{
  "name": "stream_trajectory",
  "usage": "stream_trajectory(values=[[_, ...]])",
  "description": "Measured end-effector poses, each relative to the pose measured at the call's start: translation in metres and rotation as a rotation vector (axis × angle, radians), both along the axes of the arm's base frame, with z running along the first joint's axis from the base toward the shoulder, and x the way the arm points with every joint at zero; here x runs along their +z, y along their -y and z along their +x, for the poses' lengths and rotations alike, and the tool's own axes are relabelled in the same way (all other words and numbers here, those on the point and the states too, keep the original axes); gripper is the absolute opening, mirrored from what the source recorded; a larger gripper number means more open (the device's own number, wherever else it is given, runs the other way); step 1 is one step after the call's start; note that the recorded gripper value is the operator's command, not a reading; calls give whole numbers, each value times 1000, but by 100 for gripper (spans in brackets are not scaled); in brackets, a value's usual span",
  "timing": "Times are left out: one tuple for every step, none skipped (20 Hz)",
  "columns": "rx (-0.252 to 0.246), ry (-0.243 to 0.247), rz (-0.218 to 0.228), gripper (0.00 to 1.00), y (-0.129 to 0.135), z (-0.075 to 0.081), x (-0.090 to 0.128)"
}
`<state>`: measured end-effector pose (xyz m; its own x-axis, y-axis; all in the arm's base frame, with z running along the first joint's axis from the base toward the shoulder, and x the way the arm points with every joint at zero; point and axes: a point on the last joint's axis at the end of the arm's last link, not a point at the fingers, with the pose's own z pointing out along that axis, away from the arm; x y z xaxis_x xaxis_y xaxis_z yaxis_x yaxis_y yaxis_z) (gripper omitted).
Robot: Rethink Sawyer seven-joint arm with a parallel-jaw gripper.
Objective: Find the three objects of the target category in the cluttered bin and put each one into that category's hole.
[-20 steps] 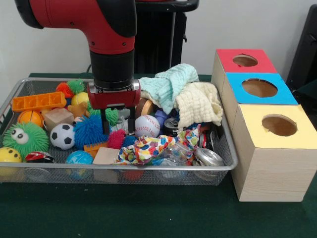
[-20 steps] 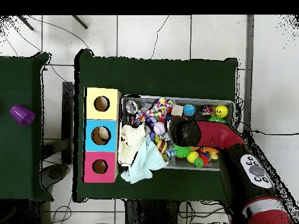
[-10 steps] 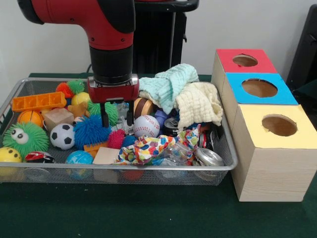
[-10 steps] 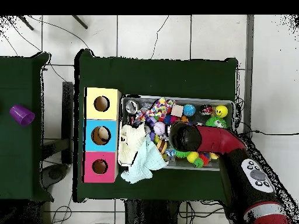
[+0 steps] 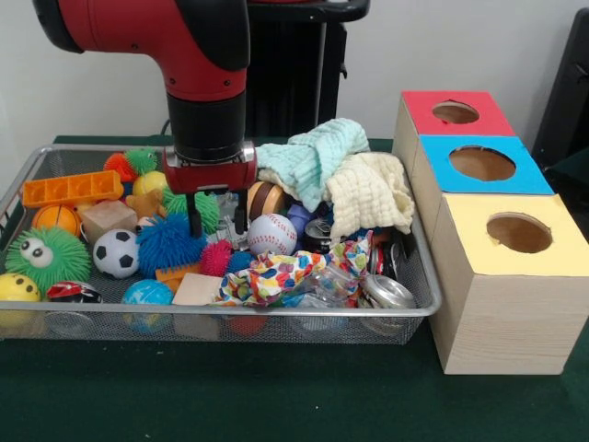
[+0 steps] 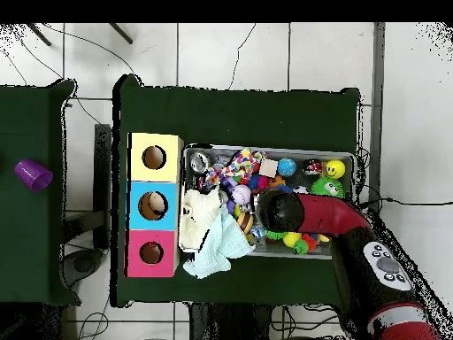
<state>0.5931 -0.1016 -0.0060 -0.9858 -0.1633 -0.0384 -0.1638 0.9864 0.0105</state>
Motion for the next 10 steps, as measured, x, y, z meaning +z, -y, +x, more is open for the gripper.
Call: stream_trajectory(values=[[0,-5,2,100,-1,-2,-2],[-1,-8,4,100,-1,-3,-4],[-1,-12,7,100,-2,-4,-6],[-1,-15,8,100,-2,-5,-8],[-1,-16,9,100,-3,-6,-9],[-1,-22,13,100,-4,-7,-12],[-1,-22,13,100,-4,-8,-13],[-1,-23,14,100,-4,-8,-13],[-2,-23,14,100,-4,-8,-13],[-2,-21,14,100,-4,-8,-13]])
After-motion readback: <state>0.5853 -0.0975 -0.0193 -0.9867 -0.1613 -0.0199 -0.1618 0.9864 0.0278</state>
